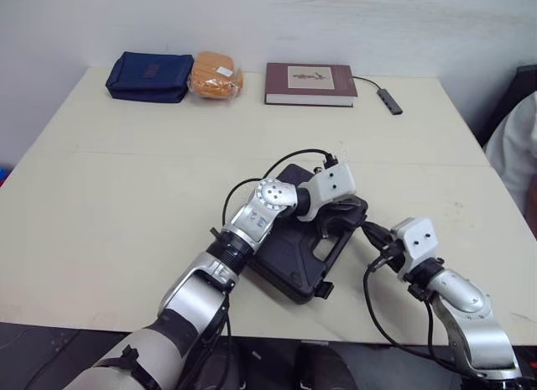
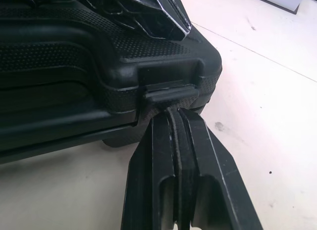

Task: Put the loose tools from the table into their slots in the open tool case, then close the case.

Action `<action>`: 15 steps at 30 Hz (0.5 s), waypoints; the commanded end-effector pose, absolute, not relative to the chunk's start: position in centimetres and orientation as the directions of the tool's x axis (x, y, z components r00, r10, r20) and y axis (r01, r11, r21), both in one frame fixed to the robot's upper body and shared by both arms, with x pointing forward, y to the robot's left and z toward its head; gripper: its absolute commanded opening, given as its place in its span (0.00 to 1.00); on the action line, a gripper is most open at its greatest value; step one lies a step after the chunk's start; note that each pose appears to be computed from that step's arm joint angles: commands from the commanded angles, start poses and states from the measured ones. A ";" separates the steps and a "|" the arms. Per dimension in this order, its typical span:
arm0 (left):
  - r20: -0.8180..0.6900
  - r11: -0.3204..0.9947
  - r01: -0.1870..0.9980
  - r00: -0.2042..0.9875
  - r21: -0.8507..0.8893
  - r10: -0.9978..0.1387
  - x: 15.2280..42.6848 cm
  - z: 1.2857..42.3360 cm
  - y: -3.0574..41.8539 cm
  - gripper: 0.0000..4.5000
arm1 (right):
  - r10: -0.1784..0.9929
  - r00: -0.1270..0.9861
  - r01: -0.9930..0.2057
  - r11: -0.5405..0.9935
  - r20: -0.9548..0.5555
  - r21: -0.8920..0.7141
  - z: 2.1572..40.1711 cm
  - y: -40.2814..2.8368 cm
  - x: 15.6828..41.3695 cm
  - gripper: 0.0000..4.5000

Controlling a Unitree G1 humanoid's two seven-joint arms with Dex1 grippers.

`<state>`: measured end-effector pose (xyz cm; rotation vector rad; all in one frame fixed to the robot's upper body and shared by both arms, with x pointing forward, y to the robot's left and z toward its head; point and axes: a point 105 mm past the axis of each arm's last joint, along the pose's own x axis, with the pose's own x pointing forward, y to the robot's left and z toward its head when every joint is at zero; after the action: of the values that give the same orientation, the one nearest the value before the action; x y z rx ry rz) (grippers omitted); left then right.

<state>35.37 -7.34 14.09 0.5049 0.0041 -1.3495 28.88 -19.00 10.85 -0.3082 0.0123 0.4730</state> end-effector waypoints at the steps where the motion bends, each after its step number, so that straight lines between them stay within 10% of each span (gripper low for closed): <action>1: -0.480 0.128 0.972 0.209 0.198 -0.852 34.8 7.8 -5.4 0.01 | 0.512 0.859 -0.492 0.807 -0.029 -0.326 12.4 -17.5 29.0 0.00; 15: -0.533 0.178 0.969 0.243 0.172 -0.810 35.3 6.8 -3.9 0.01 | 0.564 0.825 -0.528 0.750 -0.031 -0.398 14.0 -16.8 29.4 0.00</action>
<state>35.66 -6.54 13.83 0.5013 0.0585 -1.3293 29.36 -18.32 11.25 -0.3880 0.0222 0.5493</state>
